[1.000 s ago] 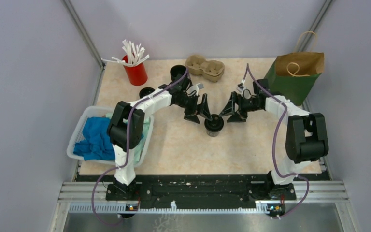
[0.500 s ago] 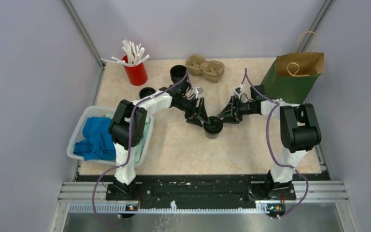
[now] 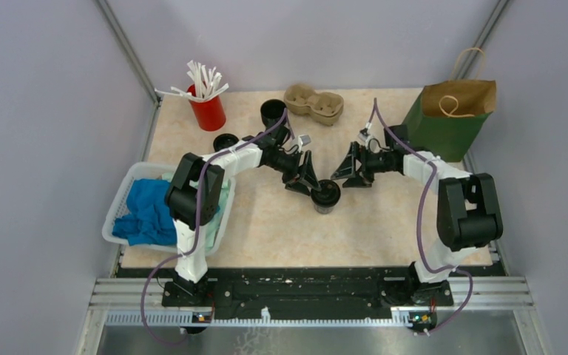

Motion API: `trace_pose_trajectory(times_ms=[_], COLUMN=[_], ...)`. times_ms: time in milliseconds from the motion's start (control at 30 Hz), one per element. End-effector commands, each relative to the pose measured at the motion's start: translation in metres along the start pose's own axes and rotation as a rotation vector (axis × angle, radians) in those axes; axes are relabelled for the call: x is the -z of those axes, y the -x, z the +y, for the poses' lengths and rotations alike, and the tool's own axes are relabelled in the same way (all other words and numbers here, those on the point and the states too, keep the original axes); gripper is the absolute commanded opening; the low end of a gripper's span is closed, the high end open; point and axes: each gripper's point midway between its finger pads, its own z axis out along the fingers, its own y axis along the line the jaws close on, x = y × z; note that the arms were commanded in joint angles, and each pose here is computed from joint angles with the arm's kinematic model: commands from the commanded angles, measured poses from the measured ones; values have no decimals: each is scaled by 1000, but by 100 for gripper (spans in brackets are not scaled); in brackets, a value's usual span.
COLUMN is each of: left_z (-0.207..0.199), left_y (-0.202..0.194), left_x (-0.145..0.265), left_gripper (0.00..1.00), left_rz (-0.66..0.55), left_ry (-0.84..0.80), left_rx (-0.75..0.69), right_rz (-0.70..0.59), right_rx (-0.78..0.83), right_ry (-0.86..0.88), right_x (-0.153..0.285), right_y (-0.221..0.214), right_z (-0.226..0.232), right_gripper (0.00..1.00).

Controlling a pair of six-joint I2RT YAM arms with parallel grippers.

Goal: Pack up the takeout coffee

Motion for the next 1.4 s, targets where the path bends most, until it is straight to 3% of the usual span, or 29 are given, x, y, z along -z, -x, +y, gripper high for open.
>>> trace_pose_trajectory(times_ms=[0, 100, 233, 367, 567, 700, 800, 900, 1000, 1233, 1367], left_z=[76, 79, 93, 117, 139, 126, 98, 60, 29, -19, -49], left_y=[-11, -13, -24, -45, -65, -53, -35, -8, 11, 26, 21], left_x=[-11, -11, -12, -16, -18, -15, -7, 4, 16, 44, 67], left_gripper=[62, 62, 60, 59, 58, 59, 63, 73, 84, 97, 98], left_rz=[-16, -15, 0, 23, 47, 30, 2, -47, -79, -152, -205], left_ry=[280, 288, 322, 360, 395, 378, 339, 277, 247, 208, 185], left_rx=[30, 32, 46, 77, 124, 92, 51, -8, -51, -120, -156], right_rz=[22, 10, 30, 46, 54, 21, 6, -28, -50, -35, -37], right_rx=[22, -21, -231, -397, -458, -321, -195, -104, -29, 51, 69], right_ry=[-8, -37, -160, -260, -432, -325, -254, -197, -188, -311, -342], right_x=[-7, -16, -33, -39, -30, -27, -14, 2, 17, 46, 62], right_y=[-17, -20, -40, -75, -100, -66, -37, -13, 0, -19, -40], right_z=[-5, -23, -82, -117, -147, -110, -65, -25, 1, 6, 13], right_gripper=[78, 71, 52, 46, 44, 48, 58, 72, 81, 83, 84])
